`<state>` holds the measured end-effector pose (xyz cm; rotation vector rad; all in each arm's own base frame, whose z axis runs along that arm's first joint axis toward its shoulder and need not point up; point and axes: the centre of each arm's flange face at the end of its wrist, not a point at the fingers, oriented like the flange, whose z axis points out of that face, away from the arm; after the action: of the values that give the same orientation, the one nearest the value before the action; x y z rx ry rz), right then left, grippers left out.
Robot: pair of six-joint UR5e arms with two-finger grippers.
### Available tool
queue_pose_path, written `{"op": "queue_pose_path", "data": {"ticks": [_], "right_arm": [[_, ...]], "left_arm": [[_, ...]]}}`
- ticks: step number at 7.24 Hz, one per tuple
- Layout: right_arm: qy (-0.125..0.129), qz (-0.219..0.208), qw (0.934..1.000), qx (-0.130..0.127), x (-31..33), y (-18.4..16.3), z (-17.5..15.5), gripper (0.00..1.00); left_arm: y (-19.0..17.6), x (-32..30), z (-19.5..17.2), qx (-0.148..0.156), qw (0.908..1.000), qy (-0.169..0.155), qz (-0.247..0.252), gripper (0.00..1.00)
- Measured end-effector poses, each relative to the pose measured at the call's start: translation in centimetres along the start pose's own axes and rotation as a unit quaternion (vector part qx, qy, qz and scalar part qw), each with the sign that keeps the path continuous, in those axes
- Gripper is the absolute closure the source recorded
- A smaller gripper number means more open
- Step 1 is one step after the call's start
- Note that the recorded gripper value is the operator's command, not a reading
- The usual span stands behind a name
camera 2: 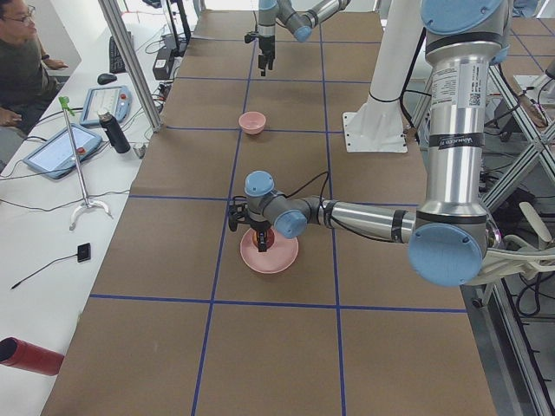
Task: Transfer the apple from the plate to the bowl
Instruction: 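Lower the left gripper onto the red apple on the pink plate and grasp it, then lift the red apple with the left gripper and carry it over the pink bowl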
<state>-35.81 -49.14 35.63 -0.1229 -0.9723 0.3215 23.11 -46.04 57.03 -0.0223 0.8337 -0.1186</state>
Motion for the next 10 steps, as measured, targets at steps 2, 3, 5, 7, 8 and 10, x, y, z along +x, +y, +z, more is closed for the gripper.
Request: {"op": "queue_pose_path", "data": {"ticks": [2,3,5,7,8,10], "right_arm": [[-0.001,0.000,1.0000,0.000,0.1,0.0,-0.2,0.00],[-0.002,0.002,1.0000,0.000,0.5,-0.1,-0.5,0.00],[0.005,-0.005,0.9999,0.008,3.6,-1.0,-1.6,0.00],[0.023,-0.041,0.9988,0.017,10.1,-2.7,-3.7,0.00],[0.029,-0.057,0.9978,0.017,13.8,-3.6,-5.2,0.00],[0.038,-0.098,0.9943,0.016,21.5,-5.3,-8.5,0.00]], "left_arm": [[-1.2,8.1,-5.4,-0.023,0.9993,0.018,-0.024,1.00],[-2.5,14.7,-7.7,-0.021,0.9984,0.019,-0.048,1.00],[-2.4,30.1,-9.4,-0.009,0.9954,0.015,-0.095,1.00],[-3.7,43.5,-10.1,0.009,0.9910,0.017,-0.132,1.00],[-4.6,49.2,-9.5,0.017,0.9905,0.008,-0.136,1.00],[-4.6,55.5,-6.9,0.022,0.9916,-0.007,-0.127,1.00]]}}
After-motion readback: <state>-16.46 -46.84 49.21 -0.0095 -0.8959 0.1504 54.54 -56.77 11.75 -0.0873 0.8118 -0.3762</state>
